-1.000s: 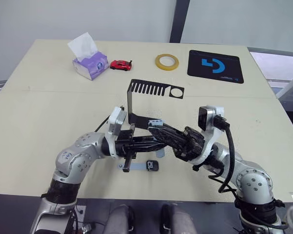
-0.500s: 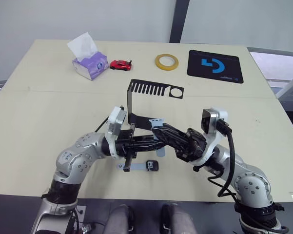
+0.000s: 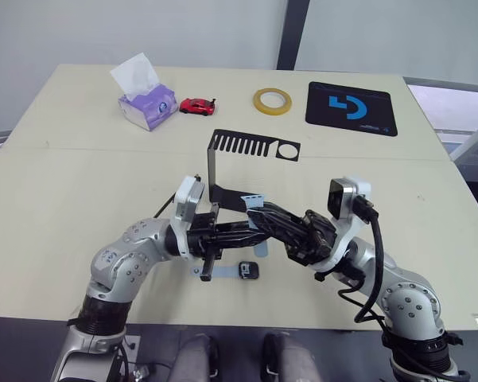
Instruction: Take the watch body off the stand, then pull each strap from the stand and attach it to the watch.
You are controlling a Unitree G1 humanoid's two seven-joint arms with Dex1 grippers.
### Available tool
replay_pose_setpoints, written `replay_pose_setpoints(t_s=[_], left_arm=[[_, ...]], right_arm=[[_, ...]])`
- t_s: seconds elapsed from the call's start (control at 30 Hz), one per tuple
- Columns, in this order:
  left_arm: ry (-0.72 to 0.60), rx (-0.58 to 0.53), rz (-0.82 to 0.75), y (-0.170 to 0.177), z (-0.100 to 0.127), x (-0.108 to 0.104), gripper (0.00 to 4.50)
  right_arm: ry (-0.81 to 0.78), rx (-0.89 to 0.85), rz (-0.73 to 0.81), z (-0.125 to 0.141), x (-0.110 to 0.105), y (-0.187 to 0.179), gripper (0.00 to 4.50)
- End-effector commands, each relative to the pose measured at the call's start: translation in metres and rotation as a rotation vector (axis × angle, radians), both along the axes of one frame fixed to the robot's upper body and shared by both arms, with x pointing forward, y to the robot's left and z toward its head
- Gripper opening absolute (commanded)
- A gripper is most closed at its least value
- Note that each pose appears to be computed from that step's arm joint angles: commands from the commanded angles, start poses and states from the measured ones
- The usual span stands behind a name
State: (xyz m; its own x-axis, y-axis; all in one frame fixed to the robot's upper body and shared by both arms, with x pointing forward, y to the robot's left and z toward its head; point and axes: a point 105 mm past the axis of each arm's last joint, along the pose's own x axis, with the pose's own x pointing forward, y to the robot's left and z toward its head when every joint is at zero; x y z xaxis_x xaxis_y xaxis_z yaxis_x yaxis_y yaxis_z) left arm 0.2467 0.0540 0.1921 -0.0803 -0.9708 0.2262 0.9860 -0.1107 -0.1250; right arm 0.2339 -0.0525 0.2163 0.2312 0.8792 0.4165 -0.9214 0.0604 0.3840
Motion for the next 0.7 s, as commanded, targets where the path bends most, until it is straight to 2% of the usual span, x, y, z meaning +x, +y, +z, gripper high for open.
replay_pose_setpoints(t_s=[0.03,0.53,0.63,0.7], left_arm=[[-0.019,-0.016,-0.012,-0.0012,0.0038,-0.0032,0.0],[-0.016,-0.008,-0.015,-0.0025,0.0003,-0.0047,0.0],[-0.017,-0.009,-0.013,-0.0027,-0.0001,-0.0046,0.0],[-0.019,-0.009,-0.011,-0.0025,-0.0002,-0.0046,0.0]], right_arm=[[-0.05,0.015,0.059,0.0096,-0.0127,0.0062,1.03],[-0.033,0.011,0.057,0.0088,-0.0107,0.0069,1.03],[-0.033,0.016,0.059,0.0092,-0.0108,0.0065,0.22],[-0.034,0.019,0.062,0.0096,-0.0112,0.0067,0.05]])
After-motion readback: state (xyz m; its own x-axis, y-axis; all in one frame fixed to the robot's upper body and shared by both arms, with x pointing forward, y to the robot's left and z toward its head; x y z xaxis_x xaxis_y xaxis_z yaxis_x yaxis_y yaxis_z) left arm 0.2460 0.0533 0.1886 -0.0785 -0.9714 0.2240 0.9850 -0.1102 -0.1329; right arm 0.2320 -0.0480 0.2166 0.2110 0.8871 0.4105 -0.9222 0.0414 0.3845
